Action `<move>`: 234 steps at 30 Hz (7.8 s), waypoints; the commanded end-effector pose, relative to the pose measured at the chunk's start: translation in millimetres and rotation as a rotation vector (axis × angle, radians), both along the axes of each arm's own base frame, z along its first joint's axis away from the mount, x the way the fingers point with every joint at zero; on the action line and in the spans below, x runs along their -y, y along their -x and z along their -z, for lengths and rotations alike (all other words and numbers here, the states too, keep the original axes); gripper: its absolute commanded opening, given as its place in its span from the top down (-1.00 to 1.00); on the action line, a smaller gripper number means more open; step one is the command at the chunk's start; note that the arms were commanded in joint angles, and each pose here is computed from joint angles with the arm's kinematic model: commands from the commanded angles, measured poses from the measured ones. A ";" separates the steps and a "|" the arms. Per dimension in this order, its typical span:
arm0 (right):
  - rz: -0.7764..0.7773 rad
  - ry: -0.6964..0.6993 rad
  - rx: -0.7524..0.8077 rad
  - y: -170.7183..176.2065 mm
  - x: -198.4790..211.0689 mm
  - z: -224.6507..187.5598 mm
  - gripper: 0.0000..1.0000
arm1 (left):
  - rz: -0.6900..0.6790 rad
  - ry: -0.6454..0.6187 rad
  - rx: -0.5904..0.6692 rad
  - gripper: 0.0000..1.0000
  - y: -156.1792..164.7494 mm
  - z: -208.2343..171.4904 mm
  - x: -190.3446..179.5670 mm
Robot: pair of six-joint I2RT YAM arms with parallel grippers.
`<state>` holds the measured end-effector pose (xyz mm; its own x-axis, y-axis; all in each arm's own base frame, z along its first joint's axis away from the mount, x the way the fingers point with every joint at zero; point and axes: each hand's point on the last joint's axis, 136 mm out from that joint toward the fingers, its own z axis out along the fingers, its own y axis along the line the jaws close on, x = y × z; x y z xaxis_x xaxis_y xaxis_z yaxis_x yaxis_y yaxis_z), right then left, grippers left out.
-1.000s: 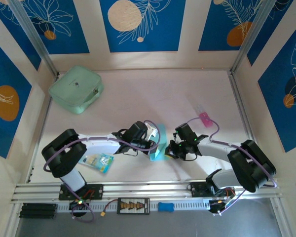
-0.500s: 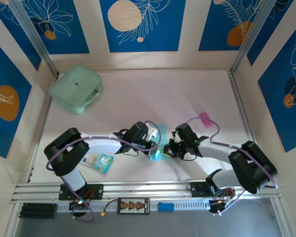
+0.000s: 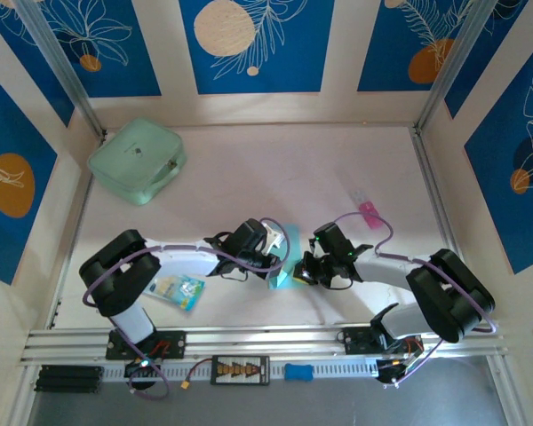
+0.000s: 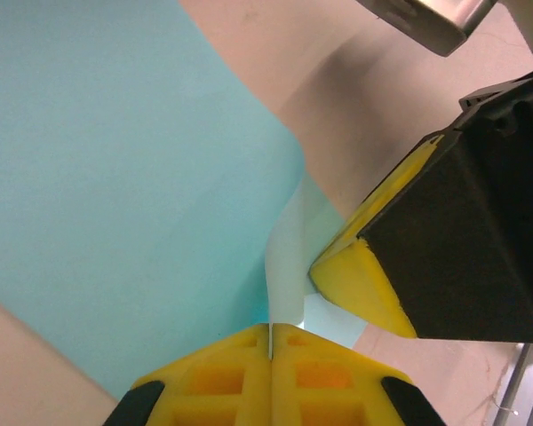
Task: Fold a paper plane with a square sheet of paper (pick it up from the middle)
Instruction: Fold the triangle a second time at the center of the table.
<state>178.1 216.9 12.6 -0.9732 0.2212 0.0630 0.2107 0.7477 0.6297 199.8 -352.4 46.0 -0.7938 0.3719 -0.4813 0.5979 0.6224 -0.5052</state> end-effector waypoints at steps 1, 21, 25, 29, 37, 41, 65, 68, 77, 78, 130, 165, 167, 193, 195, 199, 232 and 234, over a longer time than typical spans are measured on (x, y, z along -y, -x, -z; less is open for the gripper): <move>-0.005 0.108 -0.058 14.3 18.3 18.1 0.92 | 0.011 -0.003 0.030 1.00 -7.3 -8.6 0.7; -0.014 0.113 -0.062 13.0 18.5 19.0 0.92 | 0.031 -0.118 0.074 1.00 -15.7 8.8 -7.9; -0.011 0.113 -0.061 13.4 19.1 19.1 0.92 | 0.031 -0.127 0.084 1.00 -17.3 10.9 -8.7; -0.011 0.114 -0.062 13.7 19.2 19.2 0.92 | 0.034 -0.137 0.092 1.00 -18.9 12.3 -8.8; -0.018 0.111 -0.064 15.2 18.7 17.1 0.92 | 0.026 -0.170 0.103 1.00 -23.5 17.1 -11.0; -0.017 0.112 -0.065 15.7 19.1 17.4 0.93 | 0.011 -0.186 0.115 1.00 -26.0 17.7 -14.6; -0.021 0.120 -0.075 18.3 20.9 18.9 0.94 | -0.052 -0.178 0.081 1.00 -23.9 15.2 -19.5; -0.017 0.119 -0.075 18.8 21.4 18.8 0.94 | -0.064 -0.187 0.095 1.00 -26.2 14.8 -22.6; -0.020 0.117 -0.068 18.5 22.1 17.2 0.94 | -0.063 -0.181 0.119 1.00 -27.3 8.6 -24.1; -0.020 0.116 -0.066 18.3 21.9 17.0 0.94 | -0.056 -0.178 0.116 1.00 -26.6 9.0 -22.7; -0.010 0.104 -0.064 19.2 22.7 18.2 0.93 | -0.008 -0.196 0.118 1.00 -27.5 20.5 -16.9; 0.000 0.093 -0.063 18.1 24.7 17.3 0.91 | 0.023 -0.191 0.096 1.00 -23.2 29.8 -12.8; 0.003 0.073 -0.047 14.5 22.2 12.4 0.88 | 0.018 -0.200 0.095 1.00 -23.5 31.5 -14.8; 0.087 -0.180 0.091 -42.9 -37.9 -32.7 0.99 | 0.025 -0.208 0.081 1.00 -22.4 35.8 -14.2; 0.086 -0.180 0.082 -41.2 -38.8 -29.4 0.99 | 0.027 -0.212 0.081 1.00 -22.3 37.0 -14.7; 0.098 -0.158 0.075 -39.4 -33.7 -24.1 0.99 | 0.029 -0.211 0.081 1.00 -22.3 37.2 -14.3; 0.238 -0.039 0.012 -36.7 22.6 8.9 0.99 | 0.042 -0.228 0.055 1.00 -19.4 43.5 -13.9; 0.261 -0.032 -0.007 -33.9 28.6 14.4 0.99 | 0.043 -0.228 0.053 1.00 -19.1 44.0 -14.2</move>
